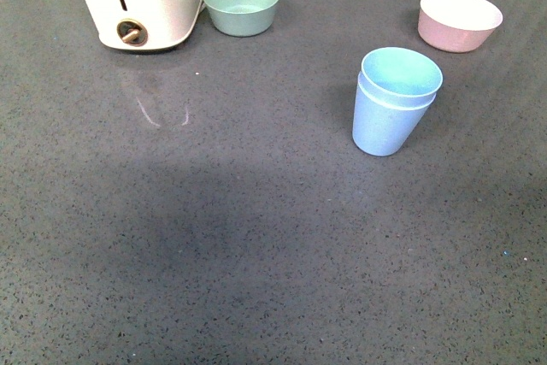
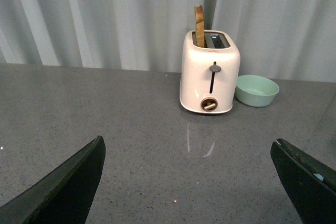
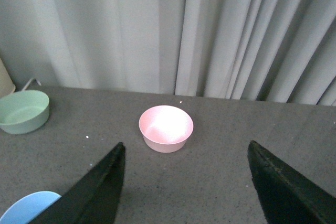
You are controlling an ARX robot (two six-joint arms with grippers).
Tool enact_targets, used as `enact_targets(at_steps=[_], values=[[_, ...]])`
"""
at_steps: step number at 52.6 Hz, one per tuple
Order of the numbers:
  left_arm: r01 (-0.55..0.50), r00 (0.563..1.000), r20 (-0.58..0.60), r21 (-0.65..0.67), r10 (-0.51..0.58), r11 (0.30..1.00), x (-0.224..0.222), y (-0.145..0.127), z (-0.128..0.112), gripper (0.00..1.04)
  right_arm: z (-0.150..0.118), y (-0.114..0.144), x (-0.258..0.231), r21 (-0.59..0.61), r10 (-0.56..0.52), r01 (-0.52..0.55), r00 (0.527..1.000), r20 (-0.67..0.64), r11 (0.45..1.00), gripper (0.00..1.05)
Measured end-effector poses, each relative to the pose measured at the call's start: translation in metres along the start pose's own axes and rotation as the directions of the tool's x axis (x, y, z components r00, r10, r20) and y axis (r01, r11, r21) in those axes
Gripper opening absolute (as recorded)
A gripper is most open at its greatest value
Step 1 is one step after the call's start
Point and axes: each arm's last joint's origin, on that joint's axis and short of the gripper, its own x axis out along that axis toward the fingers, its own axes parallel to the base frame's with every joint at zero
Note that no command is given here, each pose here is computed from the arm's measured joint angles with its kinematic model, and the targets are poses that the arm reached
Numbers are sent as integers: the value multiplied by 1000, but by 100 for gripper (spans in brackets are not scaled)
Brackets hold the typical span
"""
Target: Stack blue cups with both arms
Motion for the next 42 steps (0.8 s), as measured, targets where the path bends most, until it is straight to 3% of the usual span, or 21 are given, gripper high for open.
enact_targets(at_steps=[15,42], values=[[0,1000,0,0,0,1000,0,0,0,96,-45,3,-52,55,-3,3,1000,3,999,2],[0,1000,0,0,0,1000,0,0,0,96,-72,5,-94,58,-3,3,1000,4,998,2]])
